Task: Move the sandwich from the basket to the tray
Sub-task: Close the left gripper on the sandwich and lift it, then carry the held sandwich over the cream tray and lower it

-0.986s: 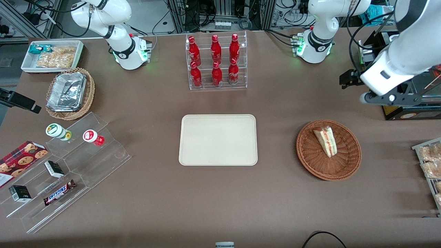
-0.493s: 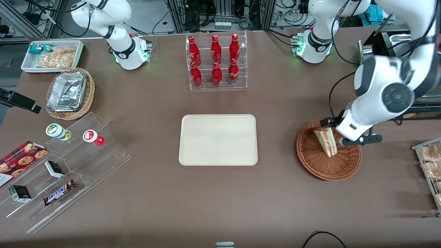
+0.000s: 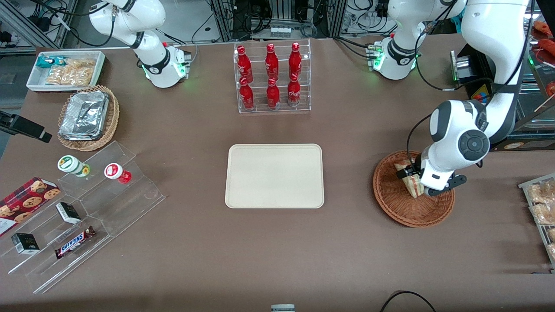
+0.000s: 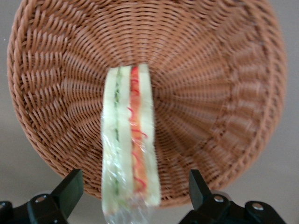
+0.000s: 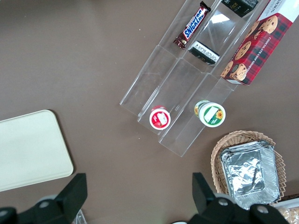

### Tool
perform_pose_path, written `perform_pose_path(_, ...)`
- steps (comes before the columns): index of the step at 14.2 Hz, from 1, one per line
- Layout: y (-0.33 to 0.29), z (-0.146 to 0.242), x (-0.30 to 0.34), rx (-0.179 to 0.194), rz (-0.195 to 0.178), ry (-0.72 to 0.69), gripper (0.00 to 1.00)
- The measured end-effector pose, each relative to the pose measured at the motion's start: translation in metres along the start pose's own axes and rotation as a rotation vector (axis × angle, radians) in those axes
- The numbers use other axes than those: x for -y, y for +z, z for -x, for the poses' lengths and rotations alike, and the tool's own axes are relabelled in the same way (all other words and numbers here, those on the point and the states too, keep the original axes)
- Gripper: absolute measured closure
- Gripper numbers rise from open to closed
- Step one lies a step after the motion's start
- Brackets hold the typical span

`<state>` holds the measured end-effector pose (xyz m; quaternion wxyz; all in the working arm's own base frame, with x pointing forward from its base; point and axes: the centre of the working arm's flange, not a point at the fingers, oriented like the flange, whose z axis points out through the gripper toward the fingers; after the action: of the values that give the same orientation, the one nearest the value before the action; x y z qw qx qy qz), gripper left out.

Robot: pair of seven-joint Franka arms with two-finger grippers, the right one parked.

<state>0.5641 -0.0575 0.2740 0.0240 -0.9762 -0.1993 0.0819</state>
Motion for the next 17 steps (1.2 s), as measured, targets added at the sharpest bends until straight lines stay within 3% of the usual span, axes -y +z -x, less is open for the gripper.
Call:
perform_pose_path(5,0.024,-0.003,0.008,0.014,-0.001,-0.025,0.00)
perform_pose_path(6,0.032,-0.003,0.007,0.020,-0.002,-0.026,0.04)
perform_pose_path(10,0.052,-0.005,0.006,0.037,-0.004,-0.027,0.47)
perform_pose_path(12,0.043,-0.008,0.003,0.018,0.005,-0.026,0.63)
perform_pose_path(13,0.032,-0.011,-0.001,0.008,0.010,-0.022,0.67)
perform_pose_path(15,-0.003,-0.010,-0.017,0.022,-0.001,0.004,0.78)
perform_pose_path(17,-0.053,-0.001,-0.052,0.031,-0.008,0.063,0.81)
